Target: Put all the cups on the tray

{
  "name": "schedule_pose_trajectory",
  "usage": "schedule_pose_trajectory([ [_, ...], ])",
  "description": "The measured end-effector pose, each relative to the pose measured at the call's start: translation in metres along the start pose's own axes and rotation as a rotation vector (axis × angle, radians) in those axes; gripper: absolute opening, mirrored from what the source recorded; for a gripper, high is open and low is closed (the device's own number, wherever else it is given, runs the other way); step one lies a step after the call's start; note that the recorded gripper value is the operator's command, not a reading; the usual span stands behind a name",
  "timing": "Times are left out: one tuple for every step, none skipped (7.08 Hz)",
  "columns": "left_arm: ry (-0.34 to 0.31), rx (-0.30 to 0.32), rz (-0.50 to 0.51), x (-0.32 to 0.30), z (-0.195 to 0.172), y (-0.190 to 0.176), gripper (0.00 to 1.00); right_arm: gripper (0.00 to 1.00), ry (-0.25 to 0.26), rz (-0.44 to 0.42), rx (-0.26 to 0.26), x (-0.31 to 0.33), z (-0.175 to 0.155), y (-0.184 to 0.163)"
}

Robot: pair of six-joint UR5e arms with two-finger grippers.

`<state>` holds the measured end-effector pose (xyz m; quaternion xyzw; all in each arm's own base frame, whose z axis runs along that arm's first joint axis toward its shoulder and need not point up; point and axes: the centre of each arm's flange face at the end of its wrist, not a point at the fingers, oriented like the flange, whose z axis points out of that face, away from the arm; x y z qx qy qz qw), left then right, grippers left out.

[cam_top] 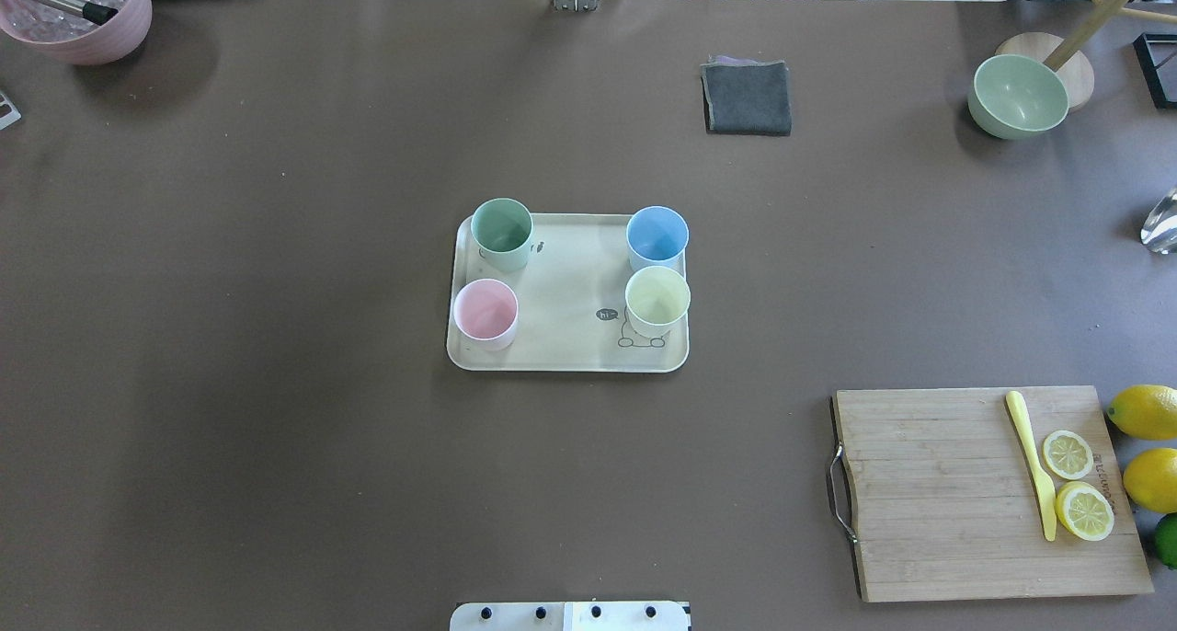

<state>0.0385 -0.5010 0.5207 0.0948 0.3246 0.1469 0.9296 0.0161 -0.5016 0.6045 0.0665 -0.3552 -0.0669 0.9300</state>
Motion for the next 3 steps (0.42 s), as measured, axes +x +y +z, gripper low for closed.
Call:
schedule_pose_trajectory([
  [0.000,0.000,-0.002,-0.0003,-0.0006,0.0010,0.98,1.00,-0.001,-0.001,0.001,-0.0005,-0.0004,-0.0001],
  [-0.001,0.001,-0.002,-0.0003,-0.0015,0.0011,0.98,1.00,-0.003,-0.001,0.001,-0.0009,-0.0007,-0.0002],
  [-0.002,0.003,-0.002,-0.0005,-0.0020,0.0011,0.98,1.00,-0.004,-0.001,0.002,-0.0011,-0.0008,-0.0002],
])
